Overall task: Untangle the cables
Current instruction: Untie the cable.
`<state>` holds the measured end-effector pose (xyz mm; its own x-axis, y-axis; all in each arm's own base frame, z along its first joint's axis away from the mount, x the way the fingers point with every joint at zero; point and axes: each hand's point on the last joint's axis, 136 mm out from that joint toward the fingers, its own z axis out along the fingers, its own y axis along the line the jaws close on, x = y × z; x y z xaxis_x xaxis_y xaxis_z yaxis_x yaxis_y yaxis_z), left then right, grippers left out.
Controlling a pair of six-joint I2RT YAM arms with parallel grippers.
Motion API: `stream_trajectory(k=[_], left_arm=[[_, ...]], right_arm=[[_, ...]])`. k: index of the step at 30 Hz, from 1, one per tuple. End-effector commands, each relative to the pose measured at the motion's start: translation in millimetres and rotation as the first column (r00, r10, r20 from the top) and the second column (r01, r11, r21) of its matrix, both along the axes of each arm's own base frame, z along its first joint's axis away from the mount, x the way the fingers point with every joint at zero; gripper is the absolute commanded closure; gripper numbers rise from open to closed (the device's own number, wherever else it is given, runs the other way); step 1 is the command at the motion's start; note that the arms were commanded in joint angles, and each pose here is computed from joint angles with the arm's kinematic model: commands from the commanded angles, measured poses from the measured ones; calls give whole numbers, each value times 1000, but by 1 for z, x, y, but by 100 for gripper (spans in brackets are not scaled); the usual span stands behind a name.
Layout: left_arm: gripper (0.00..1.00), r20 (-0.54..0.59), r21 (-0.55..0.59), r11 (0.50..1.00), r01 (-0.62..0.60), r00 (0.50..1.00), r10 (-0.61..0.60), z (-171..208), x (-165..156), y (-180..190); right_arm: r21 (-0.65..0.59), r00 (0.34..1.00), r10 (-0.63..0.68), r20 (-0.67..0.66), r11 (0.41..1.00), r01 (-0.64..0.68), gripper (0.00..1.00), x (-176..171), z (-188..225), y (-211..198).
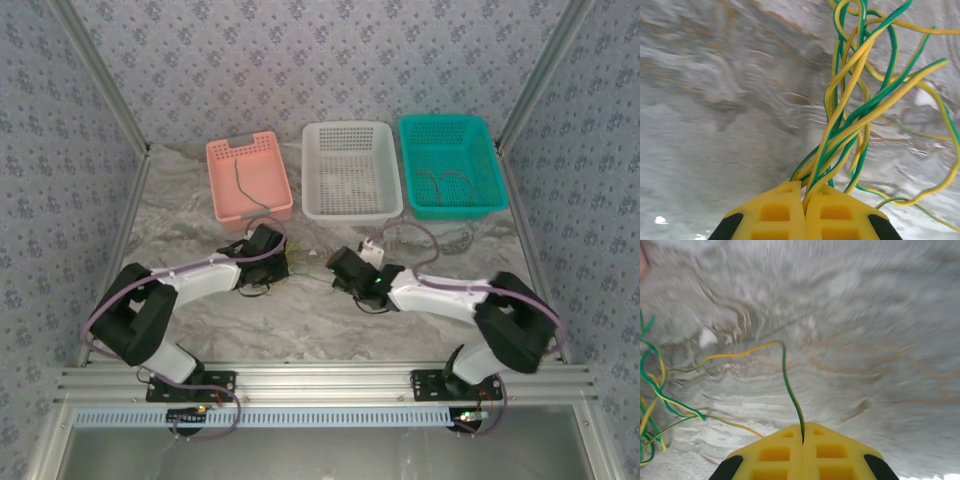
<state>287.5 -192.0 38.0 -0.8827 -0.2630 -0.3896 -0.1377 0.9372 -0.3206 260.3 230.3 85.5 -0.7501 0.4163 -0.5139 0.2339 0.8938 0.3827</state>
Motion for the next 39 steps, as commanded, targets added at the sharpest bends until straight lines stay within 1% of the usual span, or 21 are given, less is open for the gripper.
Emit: stream_trajectory(k=[1, 6, 10, 13, 17, 19, 22, 23, 24, 25, 26, 27, 28, 29, 30, 32, 35, 37, 39], left_arm=[[100, 15, 116, 990, -83, 997, 81, 1, -12, 41], [100, 11, 132, 985, -111, 994, 111, 3, -23, 61], [100, 5, 135, 983, -122, 992, 122, 4, -26, 66], [100, 4, 129, 984, -123, 992, 124, 6, -27, 66], [100, 0, 160, 978, -137, 990, 138, 8, -29, 72], [100, -3, 158, 978, -134, 991, 136, 8, -30, 72], [100, -7, 122, 986, -117, 993, 119, 11, -28, 64], [100, -1, 100, 990, -102, 995, 102, 15, -26, 58], [100, 8, 73, 993, -88, 996, 88, 20, -25, 52], [98, 21, 60, 995, -83, 996, 82, 26, -24, 50], [88, 51, 42, 996, -81, 996, 79, 38, -23, 46], [74, 83, 29, 997, -77, 994, 74, 51, -23, 44], [63, 112, 15, 997, -76, 991, 74, 64, -24, 43], [55, 148, -5, 998, -69, 987, 69, 81, -25, 41], [51, 187, -30, 998, -61, 980, 65, 98, -27, 39], [45, 254, -79, 996, -33, 966, 53, 130, -32, 36], [40, 343, -156, 988, 18, 939, 37, 174, -41, 33], [37, 386, -221, 973, 73, 922, 19, 199, -46, 26], [36, 417, -300, 942, 151, 909, -14, 225, -50, 10]], right_arm=[[-154, 990, -78, 121, 983, 97, 100, 0, 47, -68], [-163, 965, -136, 223, 971, 174, 100, -7, 107, -137], [-125, 945, -142, 294, 975, 185, 100, -11, 151, -168], [-144, 938, -126, 323, 973, 181, 100, -12, 178, -179], [-148, 919, -137, 370, 968, 204, 100, -15, 211, -190], [-127, 910, -129, 393, 973, 192, 100, -13, 227, -188], [-122, 914, -66, 399, 985, 124, 100, -4, 244, -173], [-109, 911, -55, 408, 988, 108, 100, -3, 255, -168], [-137, 911, -20, 412, 987, 84, 100, -2, 261, -165], [-149, 910, -3, 415, 986, 71, 100, -1, 264, -163], [-158, 908, 9, 419, 985, 63, 100, -1, 267, -161], [-164, 906, 27, 422, 985, 47, 100, 1, 270, -157], [-166, 904, 45, 425, 986, 29, 100, 1, 273, -154], [-167, 898, 79, 432, 986, -6, 100, 3, 276, -147], [-168, 890, 121, 441, 985, -50, 100, 5, 277, -137], [-174, 870, 209, 447, 974, -144, 100, 9, 278, -117], [-173, 816, 345, 464, 938, -299, 100, 12, 280, -83], [-168, 774, 421, 473, 905, -390, 100, 11, 280, -64], [-167, 750, 469, 466, 879, -446, 100, 12, 277, -51]])
